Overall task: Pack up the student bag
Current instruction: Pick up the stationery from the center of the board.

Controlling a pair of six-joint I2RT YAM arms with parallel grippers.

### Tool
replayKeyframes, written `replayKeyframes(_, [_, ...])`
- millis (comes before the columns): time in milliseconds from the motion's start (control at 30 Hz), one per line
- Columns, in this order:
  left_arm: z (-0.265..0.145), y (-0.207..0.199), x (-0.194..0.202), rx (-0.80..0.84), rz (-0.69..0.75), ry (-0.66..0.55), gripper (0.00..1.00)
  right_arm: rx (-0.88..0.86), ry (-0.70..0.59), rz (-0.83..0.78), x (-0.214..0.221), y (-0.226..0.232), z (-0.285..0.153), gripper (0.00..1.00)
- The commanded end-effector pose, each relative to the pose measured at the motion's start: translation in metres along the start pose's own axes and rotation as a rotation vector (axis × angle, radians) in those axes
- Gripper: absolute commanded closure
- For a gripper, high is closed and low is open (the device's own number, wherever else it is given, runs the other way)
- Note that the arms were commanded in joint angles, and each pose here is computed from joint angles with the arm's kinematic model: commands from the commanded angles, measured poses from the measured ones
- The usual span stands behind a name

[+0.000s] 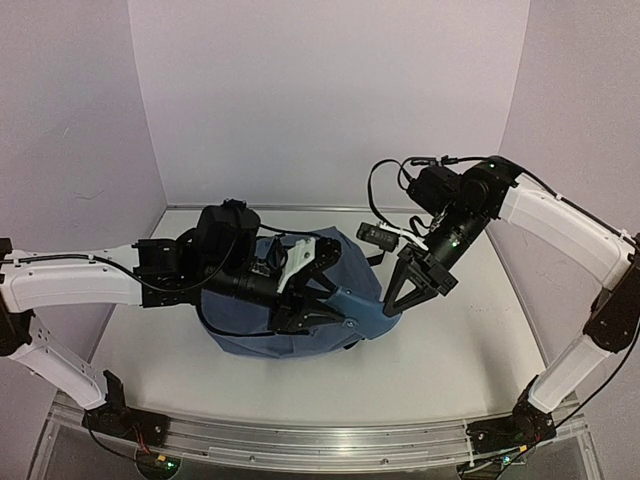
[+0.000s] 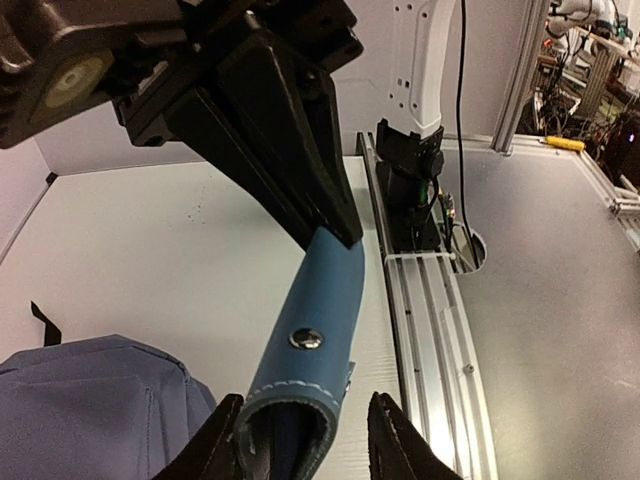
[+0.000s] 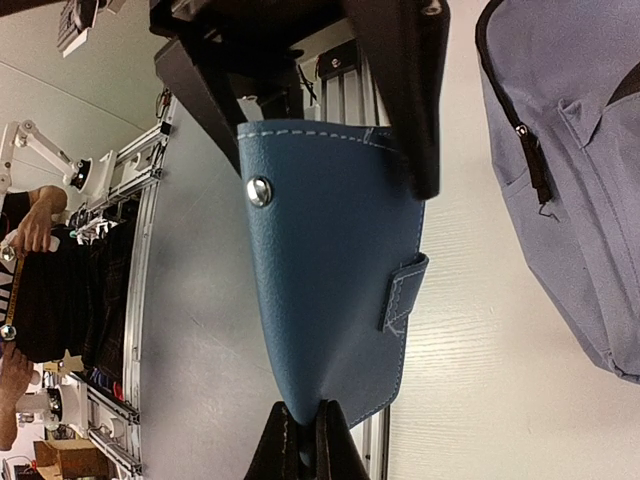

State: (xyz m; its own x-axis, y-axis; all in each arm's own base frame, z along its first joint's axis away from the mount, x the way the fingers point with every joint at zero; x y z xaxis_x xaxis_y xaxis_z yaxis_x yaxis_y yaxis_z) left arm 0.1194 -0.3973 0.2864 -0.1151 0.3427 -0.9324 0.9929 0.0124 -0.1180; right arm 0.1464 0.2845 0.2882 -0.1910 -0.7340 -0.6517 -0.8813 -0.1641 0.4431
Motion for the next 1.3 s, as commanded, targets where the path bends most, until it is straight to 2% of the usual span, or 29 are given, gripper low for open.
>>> replayKeyframes(0, [-0.014,-0.007,-0.031,0.006,0.023,-0.145,0.78,-0.021,-0.028,-0.035,-0.012,0.009,-0.005,1.00])
replayKeyframes(67, [-0.016,-0.006,-0.030,-0.005,0.013,-0.153,0.90,-0.015,-0.031,-0.032,-0.014,0.008,-0.006,0.98])
replayKeyframes(167, [-0.017,-0.003,-0.029,-0.026,-0.027,-0.159,0.99,0.011,-0.019,0.001,-0.018,0.000,-0.006,0.81])
replayKeyframes(267, [-0.022,0.007,-0.028,-0.099,-0.104,-0.189,1.00,0.077,-0.002,0.045,-0.023,-0.016,-0.010,0.49])
replayKeyframes(300, [-0.025,0.012,-0.030,-0.137,-0.128,-0.210,1.00,0.103,-0.002,0.068,-0.025,-0.023,-0.013,0.42])
replayKeyframes(400, [-0.042,0.034,-0.035,-0.287,-0.271,-0.287,1.00,0.211,-0.045,0.121,-0.037,-0.046,-0.025,0.34])
replayKeyframes(500, [-0.064,0.060,-0.034,-0.420,-0.427,-0.358,1.00,0.391,-0.087,0.165,-0.046,-0.075,-0.039,0.24])
replayKeyframes(633, [-0.107,0.106,-0.017,-0.650,-0.710,-0.453,1.00,0.642,-0.123,0.213,-0.055,-0.117,-0.056,0.23])
replayKeyframes(767, [-0.148,0.130,0.014,-0.809,-0.937,-0.538,1.00,0.772,-0.149,0.252,-0.066,-0.150,-0.064,0.26])
replayKeyframes(967, [-0.186,0.127,0.033,-0.954,-1.034,-0.626,1.00,0.818,-0.137,0.263,-0.091,-0.181,-0.040,0.32])
replayKeyframes(1267, [-0.197,0.123,0.062,-1.012,-1.176,-0.679,1.00,0.911,-0.037,0.202,-0.118,-0.210,0.024,0.34])
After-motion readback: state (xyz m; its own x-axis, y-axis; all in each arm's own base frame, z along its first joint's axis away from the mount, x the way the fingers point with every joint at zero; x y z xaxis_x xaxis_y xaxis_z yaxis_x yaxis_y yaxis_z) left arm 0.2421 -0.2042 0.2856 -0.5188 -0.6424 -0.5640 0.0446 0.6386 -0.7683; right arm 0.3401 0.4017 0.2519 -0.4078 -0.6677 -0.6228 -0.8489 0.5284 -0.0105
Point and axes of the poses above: each gripper's point midway between its finger pads, its own z axis out along the fingers, its own y axis along the line the jaws close on, x = y × z, the point moved 3 cm from there along -z, back along the fingers, and after that the axes turned 9 degrees about -z, right-handed, at the moved point
